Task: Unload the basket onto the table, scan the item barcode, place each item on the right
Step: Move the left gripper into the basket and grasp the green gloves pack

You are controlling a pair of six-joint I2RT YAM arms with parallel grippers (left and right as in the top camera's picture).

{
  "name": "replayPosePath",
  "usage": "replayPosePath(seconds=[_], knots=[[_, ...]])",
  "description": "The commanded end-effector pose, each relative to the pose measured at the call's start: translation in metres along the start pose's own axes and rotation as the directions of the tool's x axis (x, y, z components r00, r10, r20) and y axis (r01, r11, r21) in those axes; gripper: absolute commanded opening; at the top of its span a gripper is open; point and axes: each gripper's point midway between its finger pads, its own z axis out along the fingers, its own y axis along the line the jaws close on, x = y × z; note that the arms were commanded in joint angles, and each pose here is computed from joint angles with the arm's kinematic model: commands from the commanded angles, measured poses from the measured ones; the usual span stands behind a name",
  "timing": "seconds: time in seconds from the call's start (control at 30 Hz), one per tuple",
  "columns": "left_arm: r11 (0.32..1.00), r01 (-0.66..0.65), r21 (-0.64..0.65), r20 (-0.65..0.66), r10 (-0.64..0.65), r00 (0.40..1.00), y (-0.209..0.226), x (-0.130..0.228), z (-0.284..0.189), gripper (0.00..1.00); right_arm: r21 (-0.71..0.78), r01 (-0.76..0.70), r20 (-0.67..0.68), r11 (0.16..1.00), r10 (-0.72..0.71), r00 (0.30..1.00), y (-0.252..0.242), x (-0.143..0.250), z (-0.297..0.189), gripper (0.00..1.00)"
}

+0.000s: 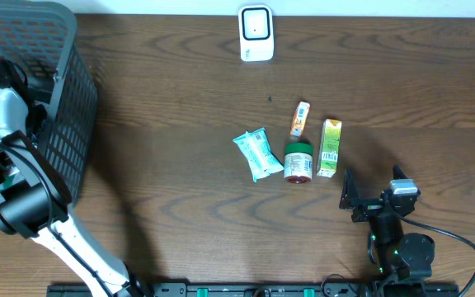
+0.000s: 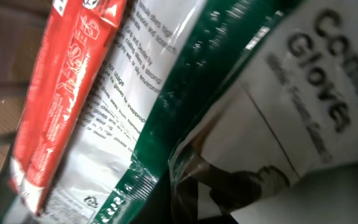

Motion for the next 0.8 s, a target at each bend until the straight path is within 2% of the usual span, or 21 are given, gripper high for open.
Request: replayPosePath(seconds=[0.0,0.1,0.3,0.47,0.63,0.77], knots=[[0.999,0.045,0.017,0.101,-0.047,0.994,0.004,-0.014,-0.049,0.07,-0.010,-0.012,-0.003,1.000,0.012,1.000,0.002,0.001,0.000,0.99],[0.995,0.101,-0.014,0.206,-0.096,0.974,0.018,-0.025,-0.099,0.07,-0.010,-0.012,-0.003,1.000,0.012,1.000,0.002,0.001,0.000,0.99],[0.991,0.130,-0.011,0.365,-0.117,0.923,0.029,-0.033,-0.174,0.07,-0.010,-0.012,-0.003,1.000,0.012,1.000,0.002,0.001,0.000,0.99],[0.984,0.176,-0.030,0.513,-0.136,0.847,0.044,-0.033,-0.244,0.07,-0.010,-0.012,-0.002,1.000,0.012,1.000,0.002,0.001,0.000,0.99],[0.977,0.213,0.023,0.683,-0.172,0.710,0.053,-0.022,-0.330,0.07,-0.010,-0.012,-0.003,1.000,0.012,1.000,0.002,0.001,0.000,0.99],[0.972,0.203,0.117,0.794,-0.214,0.570,0.057,0.003,-0.403,0.07,-0.010,-0.012,-0.002,1.000,0.012,1.000,0.002,0.001,0.000,0.99]])
